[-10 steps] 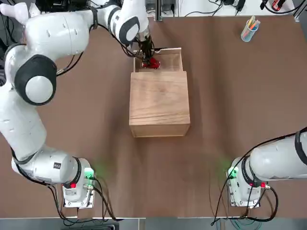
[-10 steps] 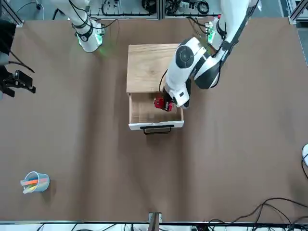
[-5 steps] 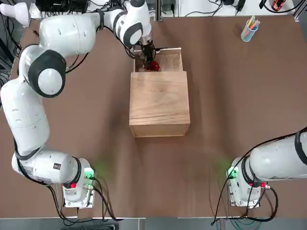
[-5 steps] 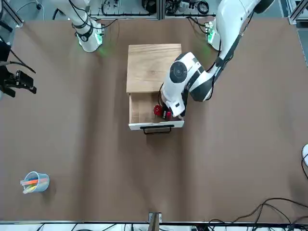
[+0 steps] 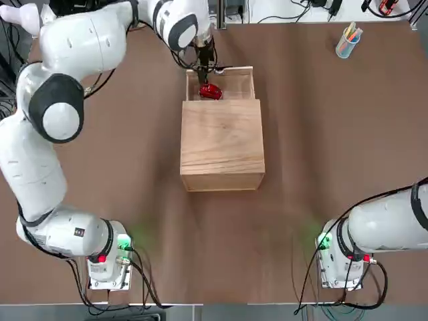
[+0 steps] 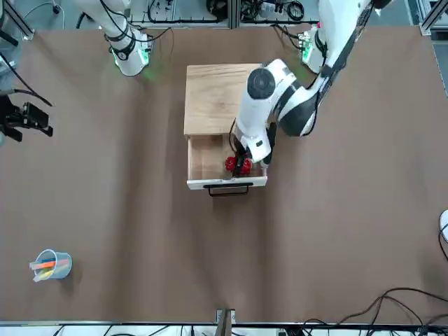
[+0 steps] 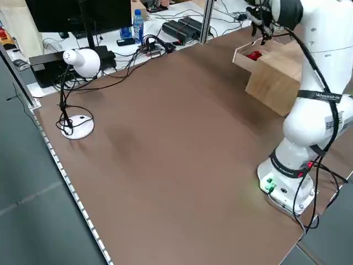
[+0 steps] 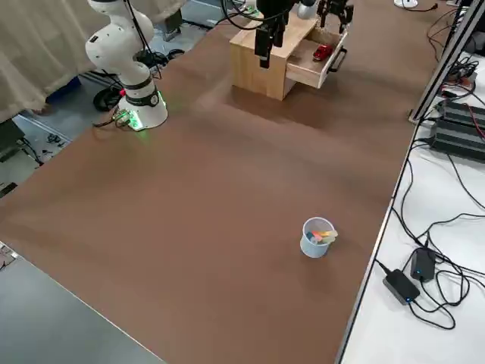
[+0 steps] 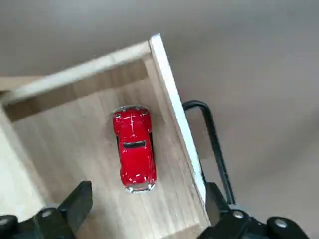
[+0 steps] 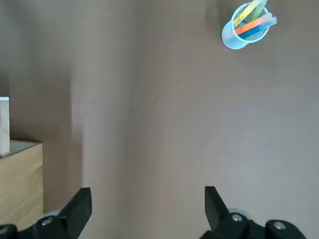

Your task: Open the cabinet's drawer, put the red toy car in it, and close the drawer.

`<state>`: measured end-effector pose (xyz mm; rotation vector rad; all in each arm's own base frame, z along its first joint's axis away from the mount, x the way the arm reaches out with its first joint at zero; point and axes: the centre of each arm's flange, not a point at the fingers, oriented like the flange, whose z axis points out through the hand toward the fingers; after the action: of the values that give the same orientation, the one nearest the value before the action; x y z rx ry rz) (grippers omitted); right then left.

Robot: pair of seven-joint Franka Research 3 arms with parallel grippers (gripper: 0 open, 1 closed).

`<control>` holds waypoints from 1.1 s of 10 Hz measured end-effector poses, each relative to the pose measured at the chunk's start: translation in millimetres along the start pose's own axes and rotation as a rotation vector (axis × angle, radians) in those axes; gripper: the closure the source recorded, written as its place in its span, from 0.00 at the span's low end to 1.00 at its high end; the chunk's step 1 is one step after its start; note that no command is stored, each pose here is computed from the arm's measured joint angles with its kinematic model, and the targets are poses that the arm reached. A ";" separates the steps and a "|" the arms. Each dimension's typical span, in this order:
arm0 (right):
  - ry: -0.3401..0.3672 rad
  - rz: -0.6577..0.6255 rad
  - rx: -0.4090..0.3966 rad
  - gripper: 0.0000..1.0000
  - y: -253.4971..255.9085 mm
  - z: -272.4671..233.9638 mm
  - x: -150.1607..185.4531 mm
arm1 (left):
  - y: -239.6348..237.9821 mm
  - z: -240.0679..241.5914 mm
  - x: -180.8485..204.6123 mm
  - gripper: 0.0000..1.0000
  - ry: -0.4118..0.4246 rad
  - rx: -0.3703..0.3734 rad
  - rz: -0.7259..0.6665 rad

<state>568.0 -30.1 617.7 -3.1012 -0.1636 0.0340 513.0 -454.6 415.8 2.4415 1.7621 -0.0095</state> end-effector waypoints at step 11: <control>-0.004 -0.024 0.001 0.00 -16.2 6.7 6.2 | -17.8 -125.1 178.4 0.00 0.033 0.036 0.426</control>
<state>572.3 -13.1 611.4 -3.0983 -0.2011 0.0399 544.1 -266.9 523.6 2.8035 1.2273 0.0406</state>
